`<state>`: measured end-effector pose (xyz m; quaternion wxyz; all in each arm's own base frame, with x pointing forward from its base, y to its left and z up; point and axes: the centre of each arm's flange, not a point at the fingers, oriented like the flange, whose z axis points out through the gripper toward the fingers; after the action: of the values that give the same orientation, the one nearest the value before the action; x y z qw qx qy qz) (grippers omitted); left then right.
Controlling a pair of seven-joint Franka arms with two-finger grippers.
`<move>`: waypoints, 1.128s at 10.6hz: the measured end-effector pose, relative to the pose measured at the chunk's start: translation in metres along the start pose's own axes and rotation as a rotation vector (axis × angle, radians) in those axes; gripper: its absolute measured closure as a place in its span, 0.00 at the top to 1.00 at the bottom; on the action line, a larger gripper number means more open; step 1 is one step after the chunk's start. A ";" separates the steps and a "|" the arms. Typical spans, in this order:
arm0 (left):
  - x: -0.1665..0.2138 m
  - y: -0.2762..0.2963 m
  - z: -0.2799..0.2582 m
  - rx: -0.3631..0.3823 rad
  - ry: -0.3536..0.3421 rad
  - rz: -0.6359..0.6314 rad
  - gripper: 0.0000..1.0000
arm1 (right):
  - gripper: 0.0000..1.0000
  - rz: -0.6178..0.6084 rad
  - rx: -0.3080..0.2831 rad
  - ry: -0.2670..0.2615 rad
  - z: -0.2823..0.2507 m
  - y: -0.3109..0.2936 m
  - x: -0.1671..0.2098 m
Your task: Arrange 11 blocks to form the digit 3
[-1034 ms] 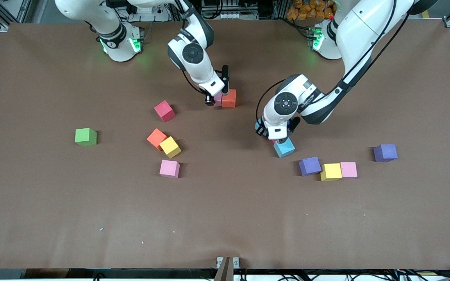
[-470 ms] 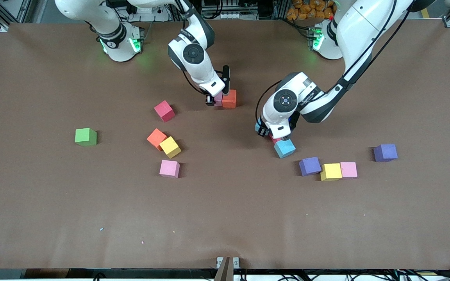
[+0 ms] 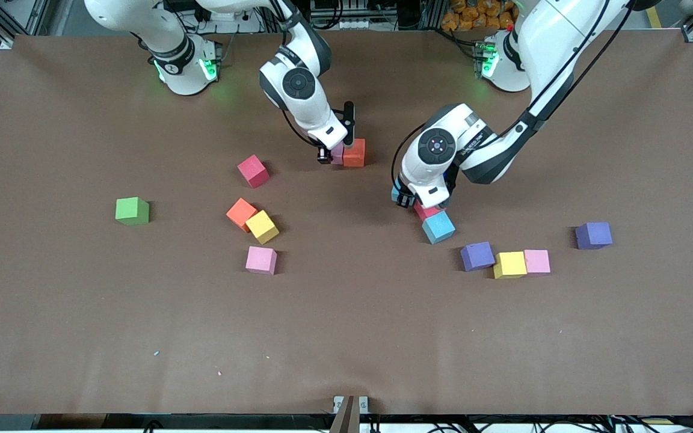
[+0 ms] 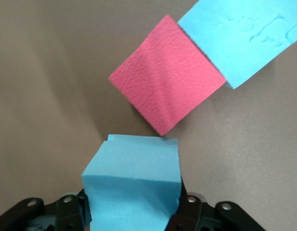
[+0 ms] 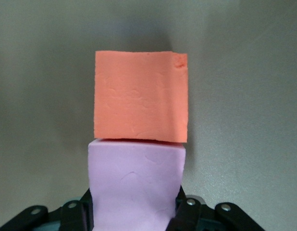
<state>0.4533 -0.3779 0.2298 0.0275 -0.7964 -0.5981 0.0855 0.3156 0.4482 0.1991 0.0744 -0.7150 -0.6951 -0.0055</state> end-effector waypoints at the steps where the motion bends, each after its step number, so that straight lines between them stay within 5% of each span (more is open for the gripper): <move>1: -0.003 -0.003 0.001 -0.007 -0.006 -0.027 0.60 | 0.59 0.000 0.000 0.000 0.000 0.000 0.000; 4: -0.013 -0.021 0.017 -0.018 -0.033 -0.096 0.60 | 0.60 0.001 -0.001 0.000 0.000 0.001 0.000; 7: -0.018 -0.040 0.033 -0.051 -0.081 -0.169 0.60 | 0.97 0.004 0.003 -0.008 0.007 0.003 -0.001; 12: -0.032 -0.058 0.038 -0.053 -0.110 -0.259 0.60 | 1.00 0.006 0.008 -0.012 0.007 0.006 0.001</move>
<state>0.3834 -0.3948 0.2038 -0.0155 -0.7070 -0.6986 0.1088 0.3208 0.4499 0.1915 0.0732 -0.7169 -0.6934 0.0015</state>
